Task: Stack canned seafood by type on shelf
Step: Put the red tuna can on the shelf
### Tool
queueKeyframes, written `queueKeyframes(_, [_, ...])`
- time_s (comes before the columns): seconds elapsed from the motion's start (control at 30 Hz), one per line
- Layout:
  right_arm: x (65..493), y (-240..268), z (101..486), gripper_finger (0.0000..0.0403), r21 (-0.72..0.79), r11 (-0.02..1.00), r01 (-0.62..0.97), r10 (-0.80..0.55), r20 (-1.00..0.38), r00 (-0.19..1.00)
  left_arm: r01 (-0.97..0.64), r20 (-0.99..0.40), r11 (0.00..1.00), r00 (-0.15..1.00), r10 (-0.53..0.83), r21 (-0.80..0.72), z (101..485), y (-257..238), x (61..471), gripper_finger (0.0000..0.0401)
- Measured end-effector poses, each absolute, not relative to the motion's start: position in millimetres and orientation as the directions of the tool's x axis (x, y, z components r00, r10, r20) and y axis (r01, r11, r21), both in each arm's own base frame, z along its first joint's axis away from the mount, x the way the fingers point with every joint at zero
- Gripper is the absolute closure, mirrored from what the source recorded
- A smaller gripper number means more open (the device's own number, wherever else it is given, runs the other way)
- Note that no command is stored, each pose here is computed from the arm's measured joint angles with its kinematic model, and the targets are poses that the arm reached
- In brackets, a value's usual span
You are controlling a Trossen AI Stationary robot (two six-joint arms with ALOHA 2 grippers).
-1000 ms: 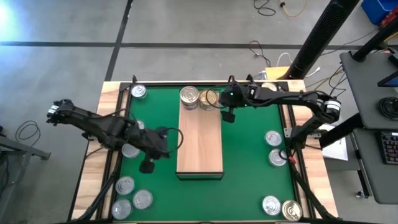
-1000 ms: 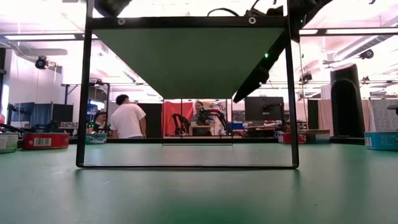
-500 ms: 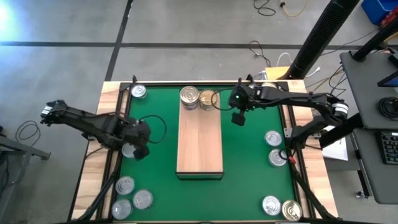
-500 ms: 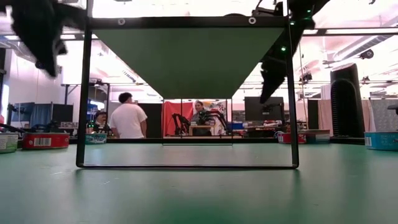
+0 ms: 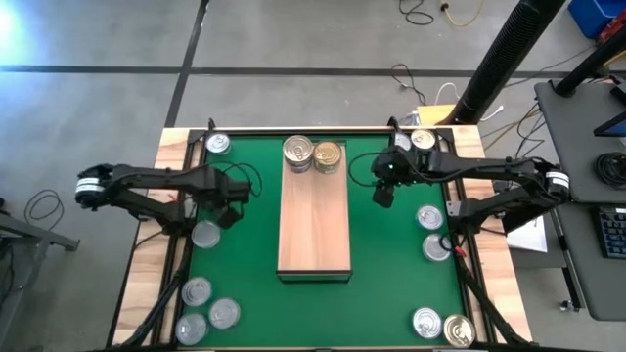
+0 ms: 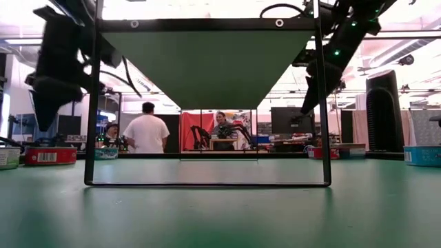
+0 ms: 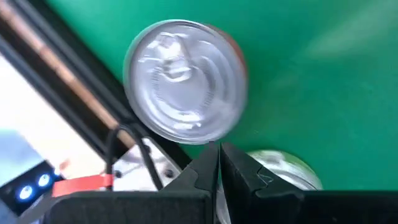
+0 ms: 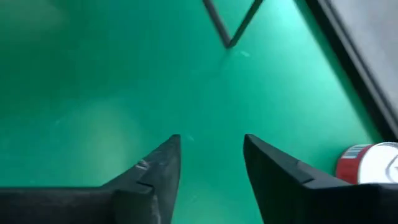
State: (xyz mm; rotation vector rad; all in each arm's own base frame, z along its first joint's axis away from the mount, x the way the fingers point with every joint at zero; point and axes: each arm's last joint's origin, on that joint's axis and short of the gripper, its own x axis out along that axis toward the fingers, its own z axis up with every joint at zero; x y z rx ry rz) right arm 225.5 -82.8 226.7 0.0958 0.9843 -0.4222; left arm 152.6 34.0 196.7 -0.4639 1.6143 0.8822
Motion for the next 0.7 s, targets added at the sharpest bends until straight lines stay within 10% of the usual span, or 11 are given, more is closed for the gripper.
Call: queueKeyframes(0.7, [231,-52,224,0.0344,-0.089,0.951,0.295,-0.235,-0.828,0.508,-0.740,-0.967,0.625,-0.230,0.113,0.249,160,68,150,0.0400])
